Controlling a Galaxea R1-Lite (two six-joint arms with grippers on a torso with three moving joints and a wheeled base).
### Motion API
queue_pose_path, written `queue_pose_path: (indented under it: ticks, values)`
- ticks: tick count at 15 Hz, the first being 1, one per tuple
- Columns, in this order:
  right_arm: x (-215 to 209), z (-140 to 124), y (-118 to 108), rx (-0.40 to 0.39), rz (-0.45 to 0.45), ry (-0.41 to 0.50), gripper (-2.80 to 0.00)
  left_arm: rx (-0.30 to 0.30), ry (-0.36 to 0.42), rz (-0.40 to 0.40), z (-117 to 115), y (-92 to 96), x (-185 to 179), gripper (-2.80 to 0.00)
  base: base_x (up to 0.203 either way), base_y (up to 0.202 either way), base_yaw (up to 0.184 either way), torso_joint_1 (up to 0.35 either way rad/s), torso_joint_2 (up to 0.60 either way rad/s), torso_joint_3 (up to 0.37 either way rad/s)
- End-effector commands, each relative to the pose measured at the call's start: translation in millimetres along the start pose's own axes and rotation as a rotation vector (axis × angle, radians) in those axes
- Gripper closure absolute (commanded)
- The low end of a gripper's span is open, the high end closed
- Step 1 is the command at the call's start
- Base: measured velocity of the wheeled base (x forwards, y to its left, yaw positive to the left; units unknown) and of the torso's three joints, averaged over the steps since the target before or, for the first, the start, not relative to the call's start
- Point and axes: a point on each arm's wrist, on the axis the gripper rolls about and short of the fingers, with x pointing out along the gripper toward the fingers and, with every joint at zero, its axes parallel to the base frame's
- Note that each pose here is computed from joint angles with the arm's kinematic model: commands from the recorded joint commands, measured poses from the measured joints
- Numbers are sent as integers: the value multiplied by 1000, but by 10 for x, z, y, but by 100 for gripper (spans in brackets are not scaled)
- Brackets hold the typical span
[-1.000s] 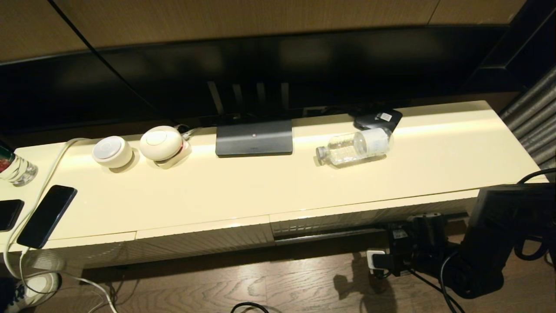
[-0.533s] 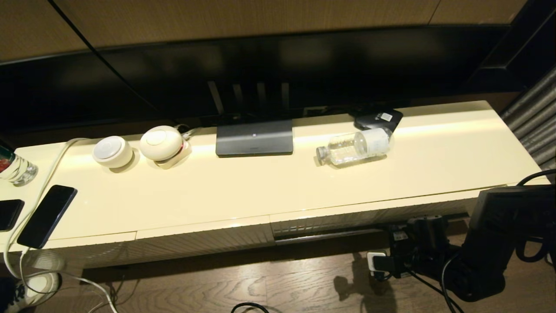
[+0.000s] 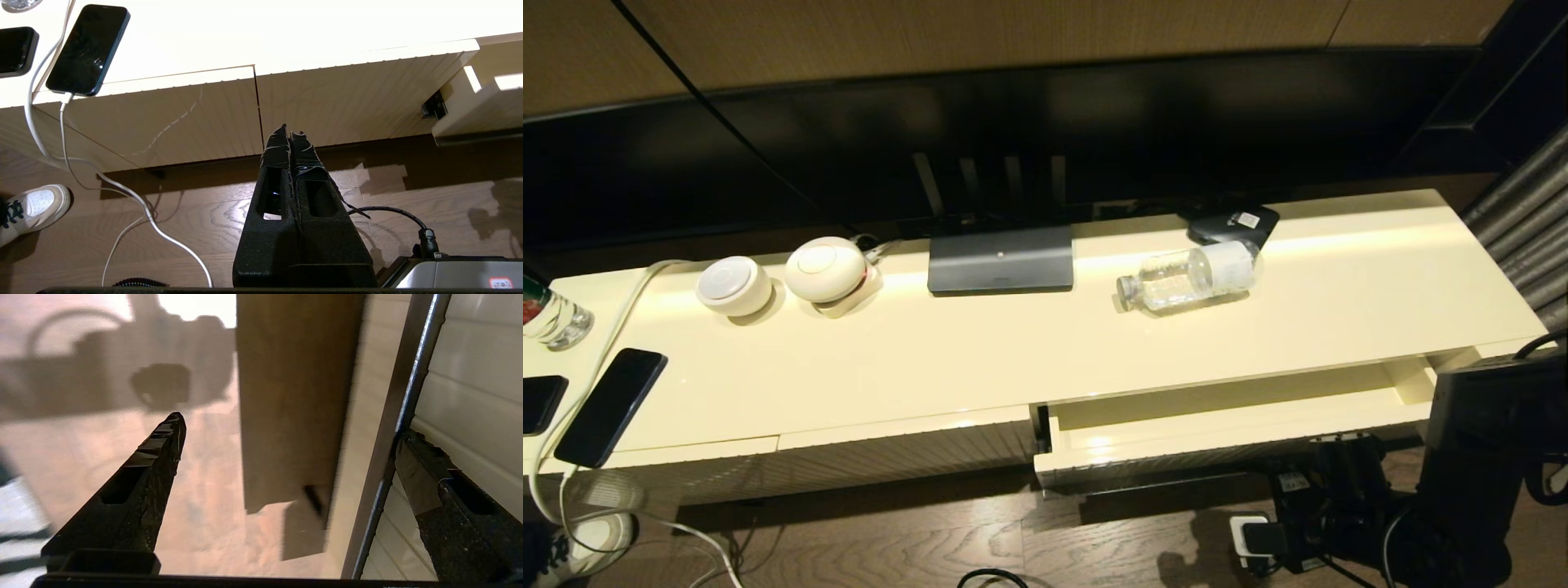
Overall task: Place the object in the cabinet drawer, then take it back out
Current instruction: Open the drawer
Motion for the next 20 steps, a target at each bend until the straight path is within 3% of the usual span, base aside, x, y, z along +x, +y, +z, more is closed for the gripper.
queue_pose_path:
  ticks: [1,5,11,18,19,20]
  values:
    - [-119,10,51,-4,7,-2,-280,0,4,0,-8,0,3,0,0,0,0,0,0,0]
    - [-264,16,205,8,61,-3,-280,0,4,0,-8,0,3,0,0,0,0,0,0,0]
    - [-284,5,22,8,-20,-3,-280,0,4,0,-8,0,3,0,0,0,0,0,0,0]
    - [-682,-17,59,16,-54,7,-280,0,4,1,-8,0,3,0,0,0,0,0,0,0]
    - [-785,-14,136,18,-36,8,0,0,4,0,-8,0,3,0,0,0,0,0,0,0]
    - [-830,-13,165,19,-31,8,0,0,4,0,-8,0,3,0,0,0,0,0,0,0]
